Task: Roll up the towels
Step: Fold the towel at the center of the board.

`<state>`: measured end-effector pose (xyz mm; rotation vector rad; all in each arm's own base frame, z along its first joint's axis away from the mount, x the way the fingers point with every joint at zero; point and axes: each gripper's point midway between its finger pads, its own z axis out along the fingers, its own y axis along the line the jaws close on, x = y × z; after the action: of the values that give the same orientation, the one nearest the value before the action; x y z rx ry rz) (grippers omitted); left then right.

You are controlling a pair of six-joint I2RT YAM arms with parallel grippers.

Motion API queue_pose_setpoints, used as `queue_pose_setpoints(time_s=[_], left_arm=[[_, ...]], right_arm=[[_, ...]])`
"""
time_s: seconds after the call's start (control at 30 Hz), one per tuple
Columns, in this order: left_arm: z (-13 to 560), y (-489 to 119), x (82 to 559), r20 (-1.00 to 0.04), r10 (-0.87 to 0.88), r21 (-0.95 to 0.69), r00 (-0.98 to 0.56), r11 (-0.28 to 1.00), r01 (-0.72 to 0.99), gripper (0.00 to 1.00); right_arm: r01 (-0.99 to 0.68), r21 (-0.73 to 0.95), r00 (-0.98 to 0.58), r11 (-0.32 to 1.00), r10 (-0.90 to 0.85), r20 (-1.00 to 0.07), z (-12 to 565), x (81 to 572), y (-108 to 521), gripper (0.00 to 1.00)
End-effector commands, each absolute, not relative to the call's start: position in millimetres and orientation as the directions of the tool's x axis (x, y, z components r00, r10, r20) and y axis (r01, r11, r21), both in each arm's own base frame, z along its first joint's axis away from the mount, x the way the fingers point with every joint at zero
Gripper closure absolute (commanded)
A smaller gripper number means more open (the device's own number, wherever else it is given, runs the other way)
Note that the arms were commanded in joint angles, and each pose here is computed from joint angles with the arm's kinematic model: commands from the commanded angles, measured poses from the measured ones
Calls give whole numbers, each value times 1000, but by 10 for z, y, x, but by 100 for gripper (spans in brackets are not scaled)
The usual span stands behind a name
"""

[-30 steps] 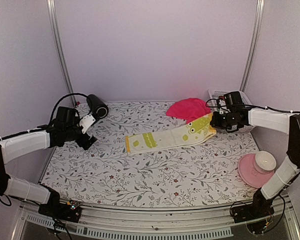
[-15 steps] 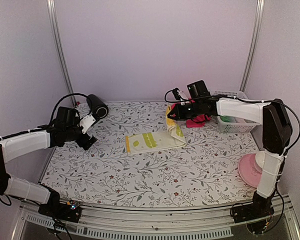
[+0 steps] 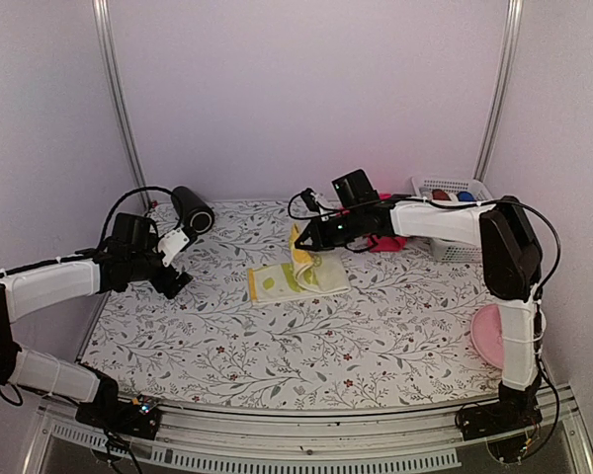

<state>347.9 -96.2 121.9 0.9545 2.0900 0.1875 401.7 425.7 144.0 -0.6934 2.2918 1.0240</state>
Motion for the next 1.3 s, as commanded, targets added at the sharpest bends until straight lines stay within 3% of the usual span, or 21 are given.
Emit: queue_pose_setpoints(time_s=[0.0,0.43,1.27], left_arm=[[1194,-972,3488,-631,674,414,-384,711,568,3],[1165,-972,3490,-627,674,411,-390,712,570,3],[1166,-964,3495,-630,668,408,-395,718,564,3]], right_arm=[[-661,511,-712,549,-246,-657,1370,4035,4406,98],[-669,545,-725,505,-285,-627,1086,3941,4564,98],[-736,542,-668,405,-305,-679,1497,3780,4416,98]])
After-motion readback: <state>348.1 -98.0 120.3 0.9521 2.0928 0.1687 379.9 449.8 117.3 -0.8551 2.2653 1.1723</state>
